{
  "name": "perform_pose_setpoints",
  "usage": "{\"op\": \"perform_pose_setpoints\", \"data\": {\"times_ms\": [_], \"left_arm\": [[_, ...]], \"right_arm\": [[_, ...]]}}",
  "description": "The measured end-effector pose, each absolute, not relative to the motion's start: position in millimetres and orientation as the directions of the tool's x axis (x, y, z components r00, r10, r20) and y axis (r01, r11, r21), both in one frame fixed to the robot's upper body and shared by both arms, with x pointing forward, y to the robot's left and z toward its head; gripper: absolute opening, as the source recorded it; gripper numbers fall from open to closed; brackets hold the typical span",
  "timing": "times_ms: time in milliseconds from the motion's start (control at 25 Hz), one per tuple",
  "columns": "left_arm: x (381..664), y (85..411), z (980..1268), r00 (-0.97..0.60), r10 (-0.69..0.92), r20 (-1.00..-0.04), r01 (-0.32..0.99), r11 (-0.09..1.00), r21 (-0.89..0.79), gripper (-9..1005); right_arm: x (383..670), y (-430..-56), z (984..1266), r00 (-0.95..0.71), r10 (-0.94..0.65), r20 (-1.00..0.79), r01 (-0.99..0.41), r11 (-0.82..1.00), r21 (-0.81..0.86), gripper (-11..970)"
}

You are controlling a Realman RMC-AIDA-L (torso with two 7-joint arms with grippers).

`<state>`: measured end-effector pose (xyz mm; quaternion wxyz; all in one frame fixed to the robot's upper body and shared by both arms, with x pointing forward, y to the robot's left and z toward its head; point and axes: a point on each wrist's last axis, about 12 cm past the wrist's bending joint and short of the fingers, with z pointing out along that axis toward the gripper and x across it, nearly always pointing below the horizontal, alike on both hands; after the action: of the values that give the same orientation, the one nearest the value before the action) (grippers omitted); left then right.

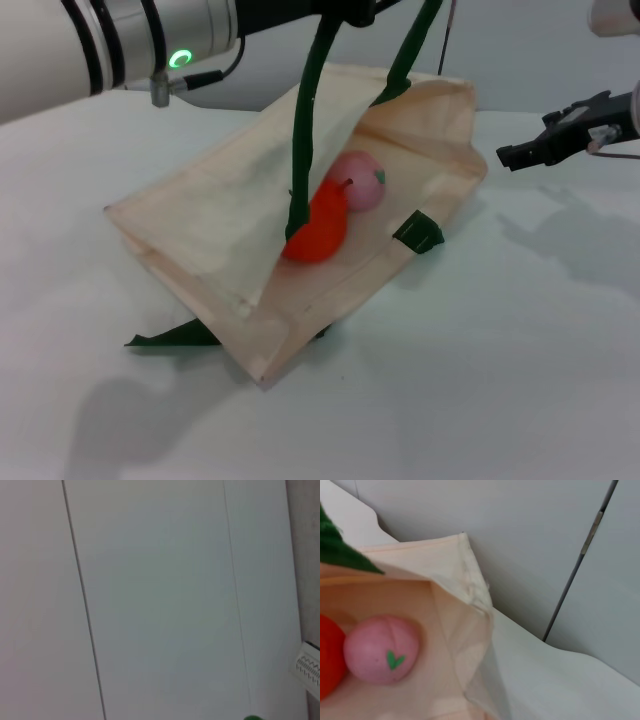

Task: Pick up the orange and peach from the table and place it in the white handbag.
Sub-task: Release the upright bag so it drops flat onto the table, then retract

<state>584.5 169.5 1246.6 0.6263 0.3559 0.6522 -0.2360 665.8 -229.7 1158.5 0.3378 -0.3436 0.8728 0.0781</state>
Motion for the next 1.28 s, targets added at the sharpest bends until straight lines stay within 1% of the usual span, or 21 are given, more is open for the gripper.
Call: {"op": "perform_pose_setpoints", "data": {"times_ms": [80, 320, 720, 1280], "left_arm": [[587, 171, 1240, 0.024, 0.138, -0.990, 0.770, 0.629, 0.106, 431], [588, 175, 1232, 0.051, 0.109, -0.993, 0.778, 0.619, 0.108, 431], [587, 177, 1223, 0.077, 0.113, -0.991, 0.794, 0.595, 0.129, 431], [588, 190, 1208, 0.086, -0.005, -0.996, 0.815, 0.575, 0.067, 431]], "right_arm": [[666, -229, 1158, -0.536, -0.547, -0.643, -0.653, 0.751, -0.095, 836], [665, -230, 1157, -0.537, -0.548, -0.641, -0.654, 0.750, -0.093, 836], [664, -227, 1157, -0.537, -0.553, -0.638, -0.663, 0.744, -0.087, 836], [663, -227, 1157, -0.538, -0.555, -0.634, -0.666, 0.741, -0.083, 836]]}}
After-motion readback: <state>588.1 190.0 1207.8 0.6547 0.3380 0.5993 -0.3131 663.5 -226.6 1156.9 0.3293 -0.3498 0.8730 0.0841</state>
